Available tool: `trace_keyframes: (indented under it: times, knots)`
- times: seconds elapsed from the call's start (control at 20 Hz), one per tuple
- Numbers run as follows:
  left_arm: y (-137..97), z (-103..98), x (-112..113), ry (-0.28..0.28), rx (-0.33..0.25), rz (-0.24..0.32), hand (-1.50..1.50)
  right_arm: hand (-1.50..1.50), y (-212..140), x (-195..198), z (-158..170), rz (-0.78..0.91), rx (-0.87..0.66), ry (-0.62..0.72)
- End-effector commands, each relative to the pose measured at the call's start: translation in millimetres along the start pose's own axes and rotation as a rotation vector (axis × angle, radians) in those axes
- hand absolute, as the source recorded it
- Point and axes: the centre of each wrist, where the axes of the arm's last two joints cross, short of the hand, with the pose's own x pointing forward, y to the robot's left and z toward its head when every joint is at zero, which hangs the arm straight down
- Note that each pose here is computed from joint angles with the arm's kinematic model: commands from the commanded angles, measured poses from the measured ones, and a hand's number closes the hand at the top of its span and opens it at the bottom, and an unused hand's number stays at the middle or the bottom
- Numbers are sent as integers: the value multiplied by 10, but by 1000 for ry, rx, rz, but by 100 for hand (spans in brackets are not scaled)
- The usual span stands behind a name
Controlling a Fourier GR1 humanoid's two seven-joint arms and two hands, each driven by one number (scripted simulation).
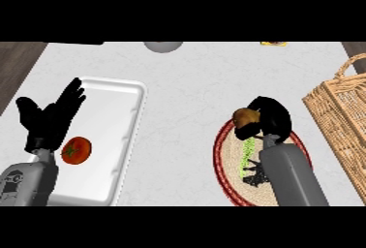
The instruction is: Pick the pear from the placemat and place it in the basket
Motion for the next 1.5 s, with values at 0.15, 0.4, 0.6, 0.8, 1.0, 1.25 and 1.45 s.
trace_keyframes:
  times: [0.15,0.4,0.6,0.8,1.0,1.25,1.45]
  knots:
    - [-95,-98,107,-11,-63,-10,0,150,-347,874,15,-401,-315,60]
    - [-202,-139,95,-4,-70,-16,0,150,-430,1479,217,-484,-556,-69]
    - [-139,-95,56,5,-11,-18,0,150,-580,1817,195,-462,-657,19]
    - [59,-65,14,31,-6,-10,0,150,-720,2057,210,-409,-719,85]
    - [-83,14,124,21,5,4,0,150,-1024,2251,184,-365,-768,126]
    - [78,30,-34,9,23,2,0,150,-1352,2420,208,-368,-841,155]
    - [-53,18,23,14,20,-8,0,150,-1645,2247,-64,-354,-915,194]
